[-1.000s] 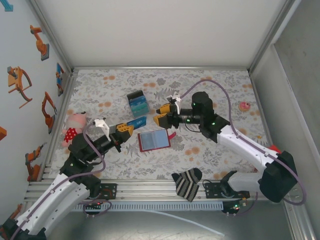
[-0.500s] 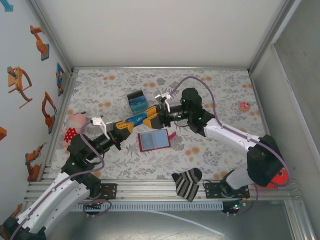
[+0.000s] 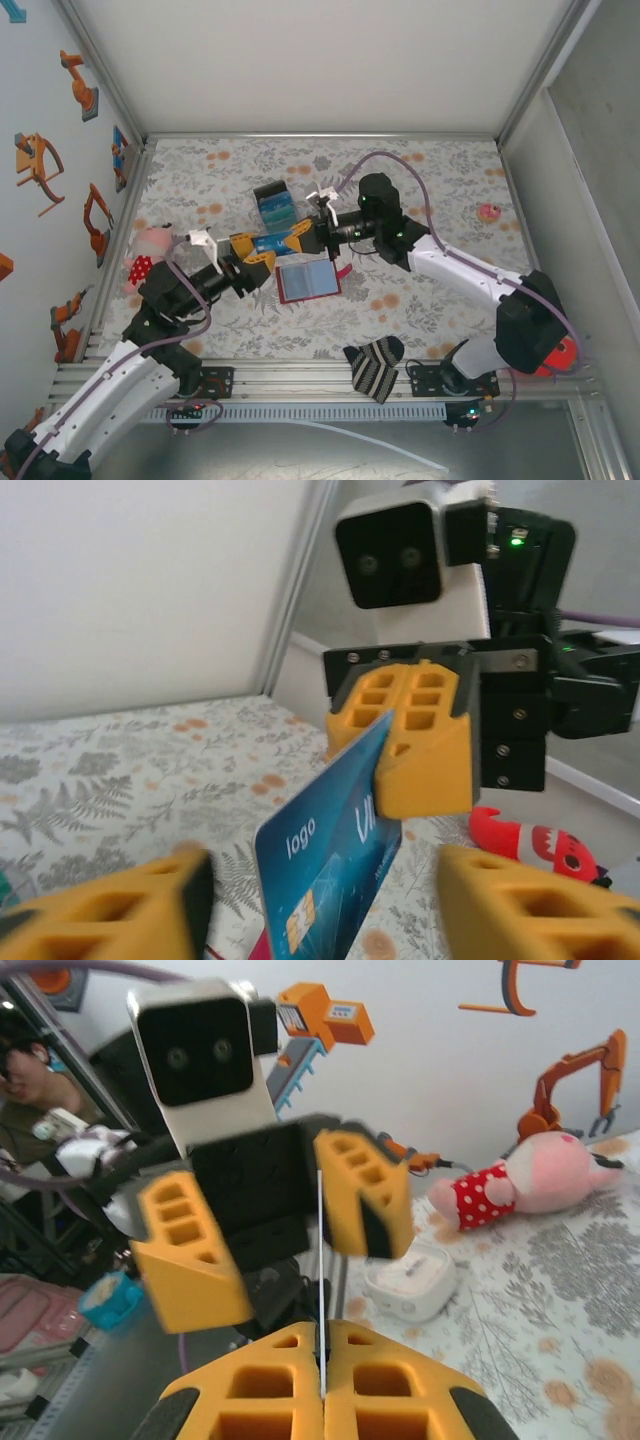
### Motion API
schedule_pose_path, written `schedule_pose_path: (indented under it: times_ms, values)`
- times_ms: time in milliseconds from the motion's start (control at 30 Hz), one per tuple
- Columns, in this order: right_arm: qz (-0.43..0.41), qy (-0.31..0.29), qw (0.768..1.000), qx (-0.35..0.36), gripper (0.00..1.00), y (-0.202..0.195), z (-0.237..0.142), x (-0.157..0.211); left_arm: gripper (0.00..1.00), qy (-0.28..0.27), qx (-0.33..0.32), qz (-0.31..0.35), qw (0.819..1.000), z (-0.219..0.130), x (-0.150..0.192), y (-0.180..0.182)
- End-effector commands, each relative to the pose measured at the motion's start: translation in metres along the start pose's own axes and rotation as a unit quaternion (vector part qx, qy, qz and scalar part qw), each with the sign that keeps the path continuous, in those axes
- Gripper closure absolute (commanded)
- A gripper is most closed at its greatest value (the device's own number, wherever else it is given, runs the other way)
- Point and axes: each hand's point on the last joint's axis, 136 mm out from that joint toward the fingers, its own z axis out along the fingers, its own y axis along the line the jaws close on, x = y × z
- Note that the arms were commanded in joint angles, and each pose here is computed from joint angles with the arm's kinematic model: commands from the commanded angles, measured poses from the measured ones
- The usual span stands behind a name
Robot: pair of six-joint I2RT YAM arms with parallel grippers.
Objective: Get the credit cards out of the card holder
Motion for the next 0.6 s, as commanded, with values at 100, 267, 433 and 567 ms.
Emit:
schedule_pose_path:
  times_ms: [100,267,433,567]
  values:
    - [-0.065,0.045,0.992,0.096,1.0,-0.001,-0.021,0.007,0.03,0.031,-0.074,-0.014,0.997,-0.012,-0.017,0.011]
    - [-0.065,0.09,0.985,0.129,1.0,-0.003,-0.032,0.023,0.03,0.041,-0.032,0.03,0.998,-0.01,-0.021,-0.005]
    - [-0.062,0.121,0.983,0.124,1.0,0.003,-0.036,0.03,0.03,0.085,-0.008,0.078,0.993,0.0,-0.016,-0.01]
    - [-0.063,0.127,0.983,0.119,1.0,0.008,-0.037,0.029,0.07,0.12,0.014,0.106,0.987,0.013,-0.011,-0.013]
